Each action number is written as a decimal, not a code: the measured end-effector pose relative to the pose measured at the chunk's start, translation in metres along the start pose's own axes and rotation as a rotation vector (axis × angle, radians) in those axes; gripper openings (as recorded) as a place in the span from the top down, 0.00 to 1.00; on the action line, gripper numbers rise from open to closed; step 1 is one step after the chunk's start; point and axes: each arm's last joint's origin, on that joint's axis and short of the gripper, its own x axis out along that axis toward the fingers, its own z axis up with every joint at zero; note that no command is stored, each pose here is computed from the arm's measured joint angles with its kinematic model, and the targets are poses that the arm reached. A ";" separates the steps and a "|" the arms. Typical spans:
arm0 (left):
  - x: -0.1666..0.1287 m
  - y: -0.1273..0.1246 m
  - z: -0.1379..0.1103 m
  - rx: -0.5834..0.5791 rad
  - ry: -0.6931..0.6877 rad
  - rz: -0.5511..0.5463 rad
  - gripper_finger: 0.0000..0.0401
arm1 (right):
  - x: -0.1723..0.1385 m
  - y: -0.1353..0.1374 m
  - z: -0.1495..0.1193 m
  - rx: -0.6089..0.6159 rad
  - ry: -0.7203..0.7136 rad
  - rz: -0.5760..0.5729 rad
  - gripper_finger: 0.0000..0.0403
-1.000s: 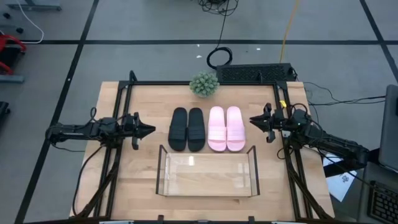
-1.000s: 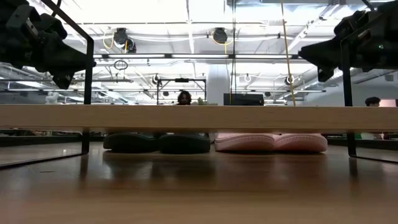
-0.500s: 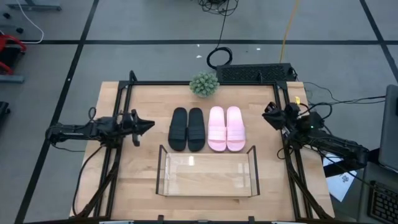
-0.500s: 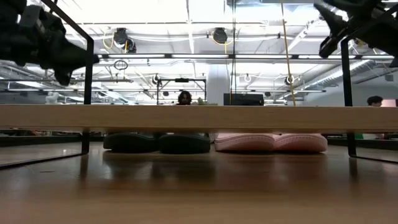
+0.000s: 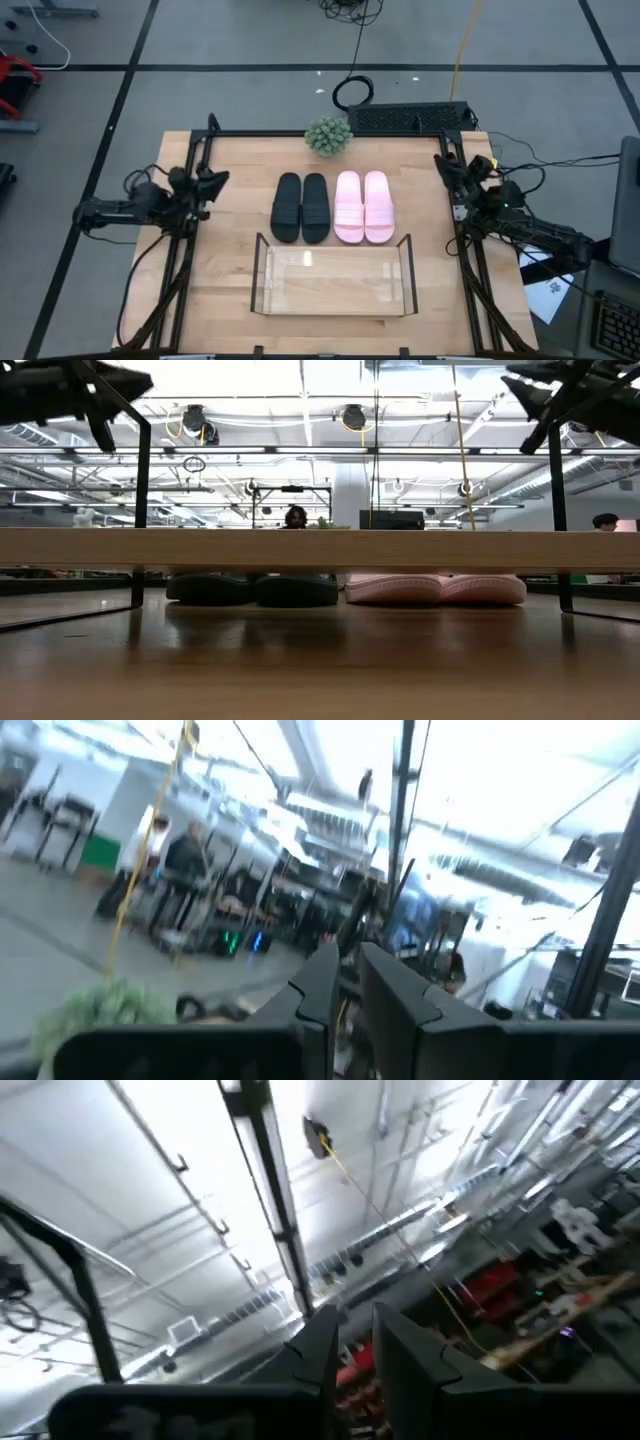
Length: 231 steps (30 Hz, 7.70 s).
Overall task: Pick and place slides into the shelf
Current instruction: Put the left black slipper on the shelf
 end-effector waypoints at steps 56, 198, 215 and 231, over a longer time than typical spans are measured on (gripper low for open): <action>0.193 0.071 -0.034 -0.196 1.597 -0.013 0.88 | 0.219 -0.009 0.016 -0.517 1.286 -0.195 0.86; 0.181 0.120 -0.127 -0.313 1.814 -0.301 0.59 | 0.221 -0.006 0.015 -0.378 1.267 -0.182 0.86; 0.181 0.123 -0.126 -0.240 1.808 -0.343 0.99 | 0.221 -0.006 0.015 -0.378 1.267 -0.183 0.86; 0.232 0.126 -0.039 -0.229 1.802 -0.315 1.00 | 0.221 -0.006 0.015 -0.378 1.267 -0.183 0.86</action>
